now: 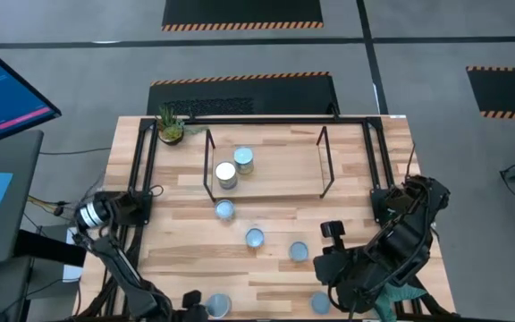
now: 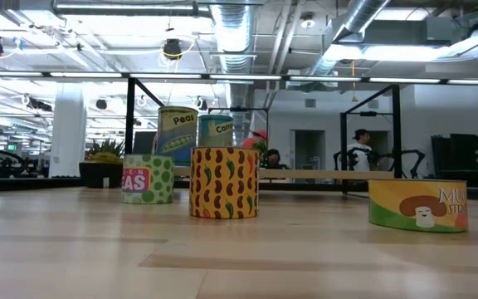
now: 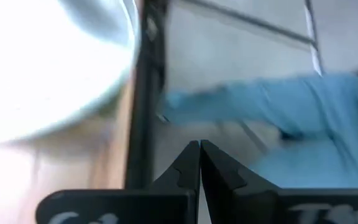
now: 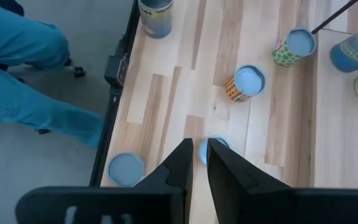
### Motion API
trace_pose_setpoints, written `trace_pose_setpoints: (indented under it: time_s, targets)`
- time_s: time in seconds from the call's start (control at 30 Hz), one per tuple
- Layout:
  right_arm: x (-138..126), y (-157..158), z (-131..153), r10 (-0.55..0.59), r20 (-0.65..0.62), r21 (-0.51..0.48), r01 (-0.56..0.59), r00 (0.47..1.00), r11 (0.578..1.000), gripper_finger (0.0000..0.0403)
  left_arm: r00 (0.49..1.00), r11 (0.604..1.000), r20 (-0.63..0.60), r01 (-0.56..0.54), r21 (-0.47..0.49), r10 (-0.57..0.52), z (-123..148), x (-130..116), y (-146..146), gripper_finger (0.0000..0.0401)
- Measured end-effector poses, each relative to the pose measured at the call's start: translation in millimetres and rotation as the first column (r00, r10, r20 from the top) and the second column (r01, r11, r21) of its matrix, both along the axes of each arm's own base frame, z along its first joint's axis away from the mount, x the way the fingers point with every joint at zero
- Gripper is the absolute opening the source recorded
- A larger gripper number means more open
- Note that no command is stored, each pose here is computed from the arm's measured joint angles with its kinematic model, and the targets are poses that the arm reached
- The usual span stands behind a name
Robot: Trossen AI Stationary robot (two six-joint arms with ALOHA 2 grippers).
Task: Pick and place cans onto a shelf
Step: Adjust the canned peaches
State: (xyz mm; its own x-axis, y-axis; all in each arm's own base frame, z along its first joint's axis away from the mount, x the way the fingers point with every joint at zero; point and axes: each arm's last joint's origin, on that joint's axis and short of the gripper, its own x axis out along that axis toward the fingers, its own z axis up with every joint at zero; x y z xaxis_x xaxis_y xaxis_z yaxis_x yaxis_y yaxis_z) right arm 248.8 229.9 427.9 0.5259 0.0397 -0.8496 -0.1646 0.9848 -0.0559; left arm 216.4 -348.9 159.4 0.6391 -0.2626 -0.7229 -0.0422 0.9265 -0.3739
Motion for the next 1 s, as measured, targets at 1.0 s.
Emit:
trace_pose_setpoints:
  time_s: [1.0]
  targets:
    - [2.1, -2.4, 0.1, 0.013, -0.001, -0.011, -0.013, 1.0, 1.0, 0.0072, 0.961, 0.844, 0.097, -0.273, 0.462, 0.258, -18.6, 125.9, 120.0, 0.0]
